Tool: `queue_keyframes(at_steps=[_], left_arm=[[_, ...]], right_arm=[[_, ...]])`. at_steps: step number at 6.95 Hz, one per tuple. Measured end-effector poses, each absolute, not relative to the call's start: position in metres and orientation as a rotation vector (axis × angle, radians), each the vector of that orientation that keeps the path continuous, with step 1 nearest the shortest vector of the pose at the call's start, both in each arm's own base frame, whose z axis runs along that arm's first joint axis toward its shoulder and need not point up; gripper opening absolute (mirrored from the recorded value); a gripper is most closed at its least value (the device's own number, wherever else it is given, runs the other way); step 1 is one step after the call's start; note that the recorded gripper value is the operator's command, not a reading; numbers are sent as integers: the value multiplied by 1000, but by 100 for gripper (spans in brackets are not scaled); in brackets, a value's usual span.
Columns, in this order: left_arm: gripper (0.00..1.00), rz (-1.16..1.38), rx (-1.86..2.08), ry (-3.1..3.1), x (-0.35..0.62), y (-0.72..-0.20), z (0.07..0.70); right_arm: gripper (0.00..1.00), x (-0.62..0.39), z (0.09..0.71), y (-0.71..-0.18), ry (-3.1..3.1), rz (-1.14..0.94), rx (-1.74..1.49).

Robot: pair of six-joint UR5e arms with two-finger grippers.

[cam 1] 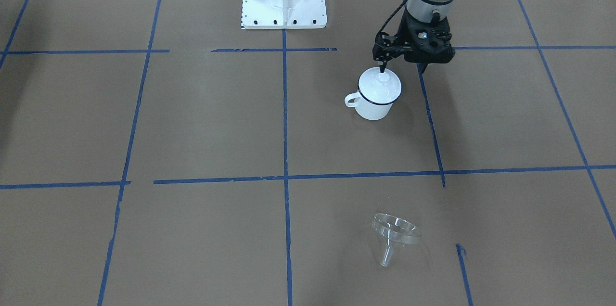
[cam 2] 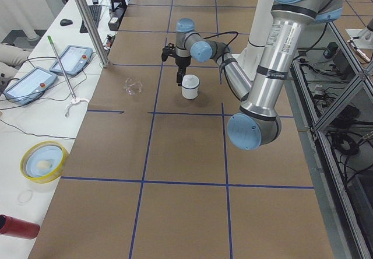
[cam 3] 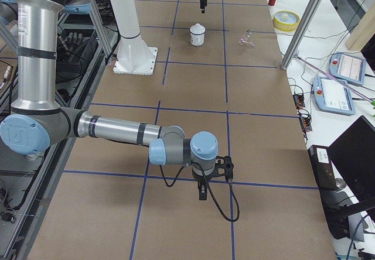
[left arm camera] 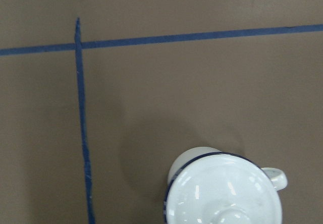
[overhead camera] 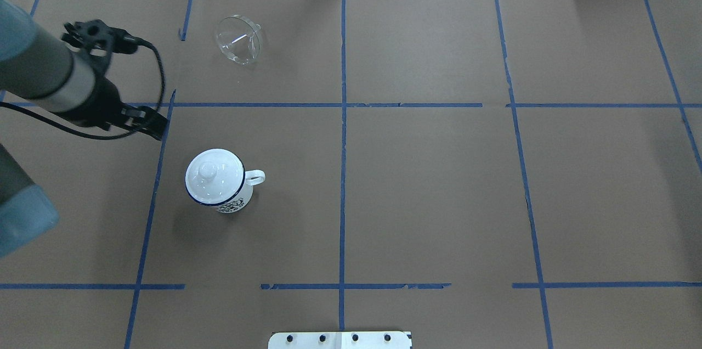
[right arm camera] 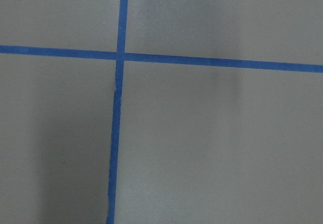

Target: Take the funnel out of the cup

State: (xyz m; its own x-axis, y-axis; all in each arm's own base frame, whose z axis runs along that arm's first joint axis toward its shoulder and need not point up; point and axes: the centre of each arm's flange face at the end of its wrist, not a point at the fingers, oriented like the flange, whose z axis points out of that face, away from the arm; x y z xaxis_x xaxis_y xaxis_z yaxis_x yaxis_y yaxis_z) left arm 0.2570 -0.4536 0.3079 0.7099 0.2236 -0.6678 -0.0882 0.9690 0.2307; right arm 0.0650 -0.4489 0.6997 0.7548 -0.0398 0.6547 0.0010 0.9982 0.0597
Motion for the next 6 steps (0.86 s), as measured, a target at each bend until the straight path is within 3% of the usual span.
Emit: queue_keyframes(at_steps=[3, 6], left_arm=[[100, 312, 216, 687, 62, -489, 444], [100, 168, 82, 707, -60, -443, 605]], right_arm=[[100, 65, 700, -449, -715, -22, 57], [100, 65, 700, -449, -715, -22, 57]])
